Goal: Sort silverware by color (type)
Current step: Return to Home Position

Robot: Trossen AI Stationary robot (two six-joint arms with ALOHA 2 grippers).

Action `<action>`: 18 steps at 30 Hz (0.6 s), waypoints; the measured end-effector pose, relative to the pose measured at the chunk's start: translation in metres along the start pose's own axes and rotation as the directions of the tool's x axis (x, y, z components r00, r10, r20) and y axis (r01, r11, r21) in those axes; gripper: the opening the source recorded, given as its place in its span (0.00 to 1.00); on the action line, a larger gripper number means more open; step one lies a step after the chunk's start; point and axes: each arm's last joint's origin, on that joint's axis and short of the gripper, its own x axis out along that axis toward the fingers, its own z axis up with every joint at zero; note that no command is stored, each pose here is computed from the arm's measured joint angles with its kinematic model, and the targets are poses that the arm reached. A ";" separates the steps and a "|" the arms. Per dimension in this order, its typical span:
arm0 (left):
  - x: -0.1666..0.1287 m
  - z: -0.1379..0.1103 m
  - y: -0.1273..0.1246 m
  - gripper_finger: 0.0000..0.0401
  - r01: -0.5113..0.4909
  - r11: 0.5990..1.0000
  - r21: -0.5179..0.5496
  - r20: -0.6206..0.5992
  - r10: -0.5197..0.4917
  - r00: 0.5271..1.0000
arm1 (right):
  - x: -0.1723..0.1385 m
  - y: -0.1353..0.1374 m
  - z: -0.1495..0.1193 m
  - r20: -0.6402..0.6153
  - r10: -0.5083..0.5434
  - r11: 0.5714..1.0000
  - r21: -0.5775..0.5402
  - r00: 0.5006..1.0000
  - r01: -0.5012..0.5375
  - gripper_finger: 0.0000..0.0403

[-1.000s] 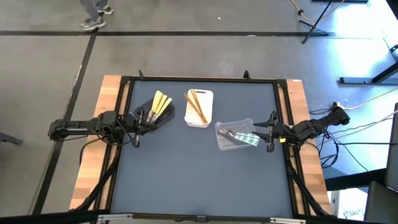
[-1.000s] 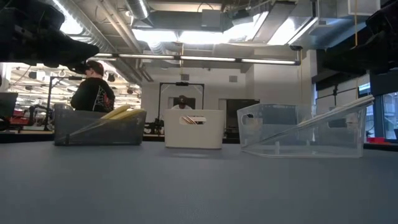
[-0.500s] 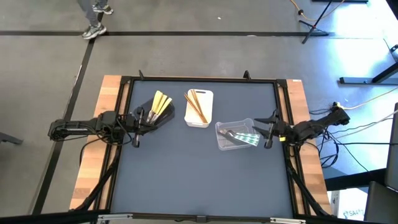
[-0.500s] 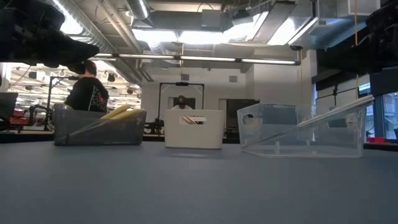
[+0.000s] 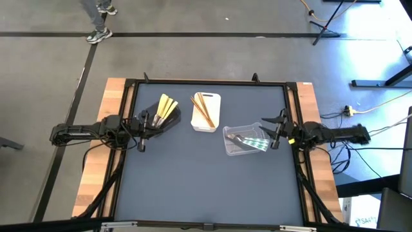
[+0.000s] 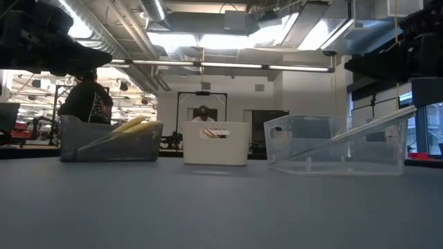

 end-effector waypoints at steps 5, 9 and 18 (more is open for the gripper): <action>0.000 0.000 0.000 0.00 0.000 1.000 0.000 0.000 0.000 1.000 | 0.004 -0.012 -0.005 -0.011 0.009 1.000 0.019 1.000 -0.009 0.40; 0.000 0.000 0.000 0.00 0.000 1.000 -0.024 0.000 0.000 1.000 | 0.006 -0.017 -0.009 -0.035 0.048 0.997 0.057 0.998 -0.046 0.40; 0.000 0.000 0.000 0.00 0.004 1.000 -0.023 -0.001 -0.004 1.000 | 0.006 -0.020 -0.011 -0.049 0.076 0.996 0.059 0.996 -0.073 0.40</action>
